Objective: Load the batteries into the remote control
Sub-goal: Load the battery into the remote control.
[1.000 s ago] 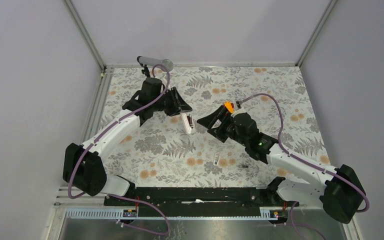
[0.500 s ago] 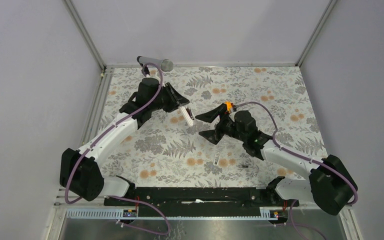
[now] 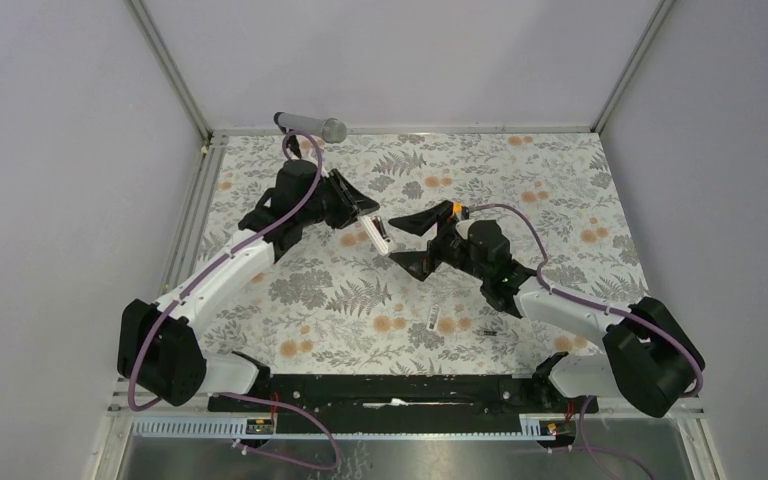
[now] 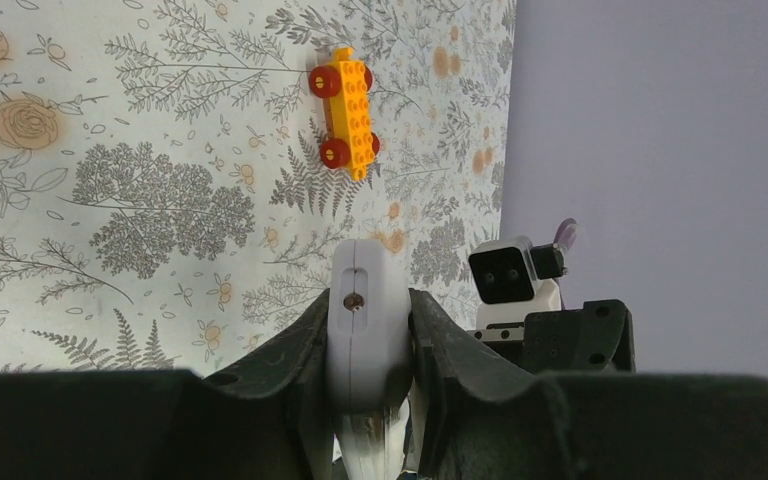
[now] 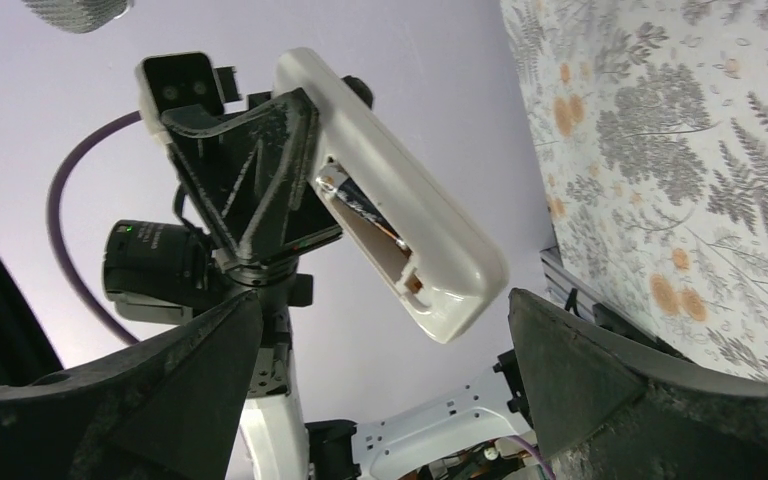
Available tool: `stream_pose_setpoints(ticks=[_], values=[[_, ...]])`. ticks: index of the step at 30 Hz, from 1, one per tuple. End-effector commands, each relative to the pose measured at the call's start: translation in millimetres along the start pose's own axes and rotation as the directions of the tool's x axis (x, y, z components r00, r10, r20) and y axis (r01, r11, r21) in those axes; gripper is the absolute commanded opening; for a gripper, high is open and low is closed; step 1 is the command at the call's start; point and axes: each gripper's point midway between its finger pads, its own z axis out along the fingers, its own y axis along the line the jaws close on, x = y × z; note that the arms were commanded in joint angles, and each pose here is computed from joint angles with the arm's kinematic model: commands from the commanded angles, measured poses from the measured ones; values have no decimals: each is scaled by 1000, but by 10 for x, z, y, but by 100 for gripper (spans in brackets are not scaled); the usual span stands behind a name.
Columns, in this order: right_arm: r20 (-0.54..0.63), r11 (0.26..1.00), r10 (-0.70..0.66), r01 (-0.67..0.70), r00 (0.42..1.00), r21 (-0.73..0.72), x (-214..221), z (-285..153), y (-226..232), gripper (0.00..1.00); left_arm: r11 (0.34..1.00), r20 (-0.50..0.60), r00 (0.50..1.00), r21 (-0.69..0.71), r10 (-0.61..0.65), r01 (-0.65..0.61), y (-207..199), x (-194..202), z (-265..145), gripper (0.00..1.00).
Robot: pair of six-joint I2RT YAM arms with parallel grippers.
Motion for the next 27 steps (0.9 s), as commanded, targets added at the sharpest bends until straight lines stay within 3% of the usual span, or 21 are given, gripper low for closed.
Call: stream_pose_setpoints(ticks=[1, 14, 27], values=[[-27, 993, -2, -1, 1000, -119, 57, -24, 326, 99, 995, 21, 1000, 103, 7, -9, -270, -46, -109, 0], [-109, 994, 50, -60, 993, -89, 105, 166, 190, 99, 990, -71, 997, 132, -38, 48, -333, 129, -154, 0], [-93, 992, 33, -44, 995, -121, 67, 199, 227, 99, 991, -93, 995, 128, -35, 47, -301, 196, -162, 0]])
